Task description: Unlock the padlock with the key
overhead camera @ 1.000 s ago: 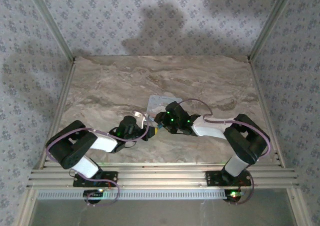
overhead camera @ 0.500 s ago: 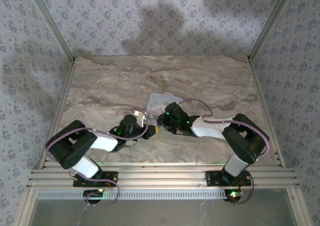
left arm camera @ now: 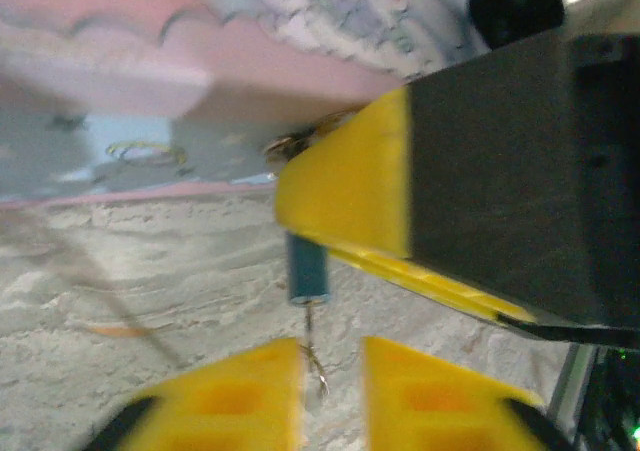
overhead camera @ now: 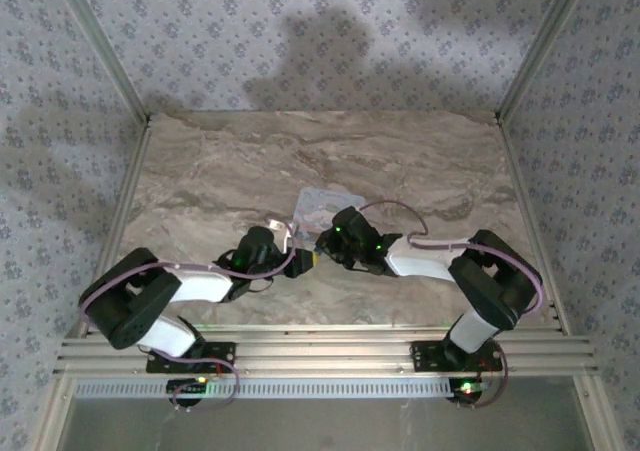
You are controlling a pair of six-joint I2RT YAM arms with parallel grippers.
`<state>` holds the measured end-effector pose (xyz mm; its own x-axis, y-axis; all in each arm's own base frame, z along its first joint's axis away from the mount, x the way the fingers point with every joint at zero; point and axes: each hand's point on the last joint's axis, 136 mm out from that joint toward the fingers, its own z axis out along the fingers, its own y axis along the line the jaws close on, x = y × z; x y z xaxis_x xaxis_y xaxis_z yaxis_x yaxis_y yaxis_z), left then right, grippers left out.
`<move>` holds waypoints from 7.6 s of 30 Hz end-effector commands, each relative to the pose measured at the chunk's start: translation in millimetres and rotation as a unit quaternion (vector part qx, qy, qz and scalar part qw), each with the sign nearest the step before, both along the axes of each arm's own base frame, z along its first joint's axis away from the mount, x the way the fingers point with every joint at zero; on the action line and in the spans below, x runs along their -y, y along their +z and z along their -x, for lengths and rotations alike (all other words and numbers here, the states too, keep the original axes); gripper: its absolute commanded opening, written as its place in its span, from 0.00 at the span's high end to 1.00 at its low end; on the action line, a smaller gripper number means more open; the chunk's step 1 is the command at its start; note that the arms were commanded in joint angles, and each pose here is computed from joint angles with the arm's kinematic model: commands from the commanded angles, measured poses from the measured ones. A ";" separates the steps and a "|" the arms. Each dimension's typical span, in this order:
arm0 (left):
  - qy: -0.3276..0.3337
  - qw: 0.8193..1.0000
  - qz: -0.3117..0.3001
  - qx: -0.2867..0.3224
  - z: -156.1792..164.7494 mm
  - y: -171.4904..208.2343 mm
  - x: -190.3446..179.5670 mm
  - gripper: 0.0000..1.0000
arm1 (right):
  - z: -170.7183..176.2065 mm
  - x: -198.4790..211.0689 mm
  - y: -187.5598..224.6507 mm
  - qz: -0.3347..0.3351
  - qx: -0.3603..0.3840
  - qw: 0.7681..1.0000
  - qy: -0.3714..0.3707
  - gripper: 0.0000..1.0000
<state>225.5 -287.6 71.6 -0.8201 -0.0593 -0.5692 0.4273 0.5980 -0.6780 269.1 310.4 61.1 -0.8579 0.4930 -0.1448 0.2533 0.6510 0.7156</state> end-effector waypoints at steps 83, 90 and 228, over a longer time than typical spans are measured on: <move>0.009 1.000 -0.019 -0.018 -4.6 -17.3 -5.1 1.00 | 24.8 50.1 13.5 0.026 -0.024 0.997 -0.063 0.36; 0.023 0.998 -0.048 0.016 -3.9 -15.2 -11.3 1.00 | 25.1 25.7 16.4 0.024 -0.022 0.999 -0.027 0.36; -0.069 0.951 -0.211 0.216 11.5 -1.8 3.8 1.00 | 26.8 -5.2 -5.8 0.045 -0.077 0.995 0.042 1.00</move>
